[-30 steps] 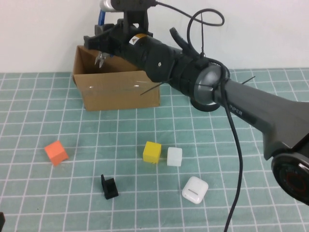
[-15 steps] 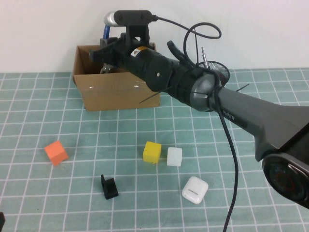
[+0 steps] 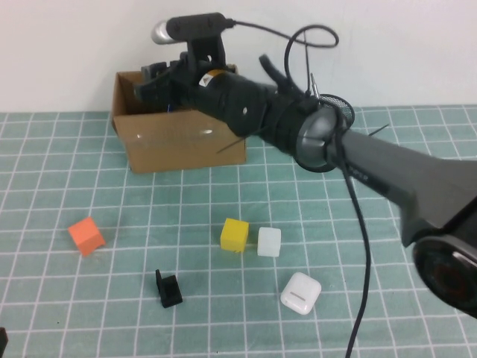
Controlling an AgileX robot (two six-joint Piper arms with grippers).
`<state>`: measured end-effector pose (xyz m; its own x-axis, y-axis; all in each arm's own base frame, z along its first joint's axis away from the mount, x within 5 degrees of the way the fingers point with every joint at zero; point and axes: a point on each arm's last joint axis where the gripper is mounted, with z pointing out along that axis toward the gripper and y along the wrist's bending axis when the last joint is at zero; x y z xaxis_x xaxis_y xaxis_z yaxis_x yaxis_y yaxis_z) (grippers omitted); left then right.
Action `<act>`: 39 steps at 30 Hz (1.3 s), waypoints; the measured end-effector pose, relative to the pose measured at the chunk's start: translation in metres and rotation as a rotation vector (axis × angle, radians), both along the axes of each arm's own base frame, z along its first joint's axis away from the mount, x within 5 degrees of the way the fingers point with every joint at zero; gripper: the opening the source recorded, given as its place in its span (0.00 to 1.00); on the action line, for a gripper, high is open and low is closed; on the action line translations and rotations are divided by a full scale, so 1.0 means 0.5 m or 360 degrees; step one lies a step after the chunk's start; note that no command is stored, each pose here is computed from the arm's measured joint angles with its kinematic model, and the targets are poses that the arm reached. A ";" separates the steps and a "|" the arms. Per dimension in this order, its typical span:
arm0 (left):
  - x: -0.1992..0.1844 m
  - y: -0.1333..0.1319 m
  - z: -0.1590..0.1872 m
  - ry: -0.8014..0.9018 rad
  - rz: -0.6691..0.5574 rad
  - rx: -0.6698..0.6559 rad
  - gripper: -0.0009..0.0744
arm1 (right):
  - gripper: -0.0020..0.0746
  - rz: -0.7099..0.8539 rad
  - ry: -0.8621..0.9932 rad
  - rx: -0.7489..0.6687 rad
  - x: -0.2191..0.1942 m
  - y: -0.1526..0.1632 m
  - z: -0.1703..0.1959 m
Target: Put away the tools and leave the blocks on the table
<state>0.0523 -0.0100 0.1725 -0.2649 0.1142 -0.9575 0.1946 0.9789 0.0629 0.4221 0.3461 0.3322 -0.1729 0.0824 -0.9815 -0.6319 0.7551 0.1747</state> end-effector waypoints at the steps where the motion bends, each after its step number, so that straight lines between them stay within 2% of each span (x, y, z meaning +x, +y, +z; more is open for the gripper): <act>1: 0.000 0.000 0.000 0.0000 0.0000 0.0000 0.01 | 0.43 0.0036 -0.0004 -0.0073 -0.011 -0.004 0.016; 3: 0.000 0.000 0.000 0.0000 0.0000 0.0000 0.01 | 0.33 0.0103 0.0008 -0.0233 -0.036 -0.020 0.053; 7: 0.000 0.000 0.000 0.0000 0.0000 0.0000 0.01 | 0.04 0.0150 0.0123 -0.0495 -0.091 -0.066 0.121; 8: 0.000 0.000 0.000 0.0000 0.0000 0.0000 0.01 | 0.02 0.0143 0.0144 -0.0567 -0.104 -0.080 0.137; 14: 0.000 0.000 0.000 0.0000 0.0000 0.0000 0.01 | 0.02 -0.0069 0.0352 -0.0852 -0.173 -0.174 0.210; 22: 0.000 0.000 0.000 0.0000 0.0000 0.0000 0.01 | 0.02 -0.0357 0.0699 -0.0995 -0.251 -0.273 0.262; 27: 0.000 0.000 0.000 0.0000 0.0000 0.0000 0.01 | 0.02 -0.0464 0.0630 -0.1042 -0.260 -0.298 0.283; 32: 0.000 0.000 0.000 0.0000 0.0000 0.0000 0.01 | 0.02 -0.0394 0.0482 -0.1162 -0.284 -0.320 0.313; 39: 0.000 0.000 0.000 0.0000 0.0000 0.0000 0.01 | 0.02 -0.0456 0.0403 -0.1077 -0.351 -0.411 0.373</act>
<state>0.0523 -0.0100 0.1725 -0.2649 0.1142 -0.9575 0.1946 0.9789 0.0629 0.2463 0.1405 0.5189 -0.4610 -0.4453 -0.7675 -0.3984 0.8768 -0.2694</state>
